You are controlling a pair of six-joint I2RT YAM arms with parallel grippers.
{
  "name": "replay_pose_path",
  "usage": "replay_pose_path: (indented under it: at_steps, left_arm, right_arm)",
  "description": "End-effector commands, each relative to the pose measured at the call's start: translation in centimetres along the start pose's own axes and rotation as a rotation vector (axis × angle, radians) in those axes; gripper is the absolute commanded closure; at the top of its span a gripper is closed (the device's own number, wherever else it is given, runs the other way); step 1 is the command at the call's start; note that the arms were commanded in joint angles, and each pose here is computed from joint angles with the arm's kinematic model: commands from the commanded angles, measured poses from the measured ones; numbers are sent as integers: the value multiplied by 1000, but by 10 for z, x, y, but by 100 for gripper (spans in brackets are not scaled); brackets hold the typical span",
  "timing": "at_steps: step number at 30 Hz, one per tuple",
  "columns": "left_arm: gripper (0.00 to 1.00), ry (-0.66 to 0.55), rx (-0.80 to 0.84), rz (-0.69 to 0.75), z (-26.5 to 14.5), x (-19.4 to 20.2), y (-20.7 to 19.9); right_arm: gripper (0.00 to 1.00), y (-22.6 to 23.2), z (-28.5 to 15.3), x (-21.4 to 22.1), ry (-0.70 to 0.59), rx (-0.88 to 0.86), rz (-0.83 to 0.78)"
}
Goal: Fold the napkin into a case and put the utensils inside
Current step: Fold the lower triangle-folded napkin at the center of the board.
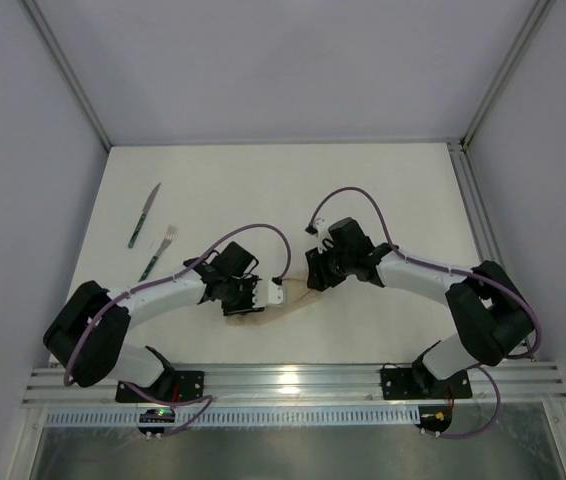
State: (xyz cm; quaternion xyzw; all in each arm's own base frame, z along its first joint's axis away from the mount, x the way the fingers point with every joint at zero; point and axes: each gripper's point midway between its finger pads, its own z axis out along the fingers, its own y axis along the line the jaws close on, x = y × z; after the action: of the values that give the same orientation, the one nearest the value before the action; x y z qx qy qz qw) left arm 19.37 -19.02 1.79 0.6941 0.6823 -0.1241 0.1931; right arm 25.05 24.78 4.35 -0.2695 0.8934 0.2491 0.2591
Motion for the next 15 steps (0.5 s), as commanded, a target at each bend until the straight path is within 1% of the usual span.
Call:
replay_pose_path:
  at_steps: [1, 4, 7, 11, 12, 15]
  left_arm:
    - [66, 34, -19, -35, 10, 13, 2]
    - [65, 33, -20, -36, 9, 14, 0]
    - [64, 24, -18, -40, 8, 13, -1]
    - [63, 24, -18, -49, 9, 12, -1]
    - [62, 26, -17, -54, 10, 13, -1]
    - [60, 33, -14, -62, 10, 14, -2]
  right_arm:
    - [52, -3, -24, -20, -70, 47, 34]
    - [47, -2, -31, -19, -110, 50, 96]
    - [44, -6, -28, -11, -116, 54, 148]
    - [44, -3, -10, -4, -108, -10, 201]
    - [44, 0, -6, 0, -90, -30, 210]
    - [44, 2, 8, 2, -95, -70, 230]
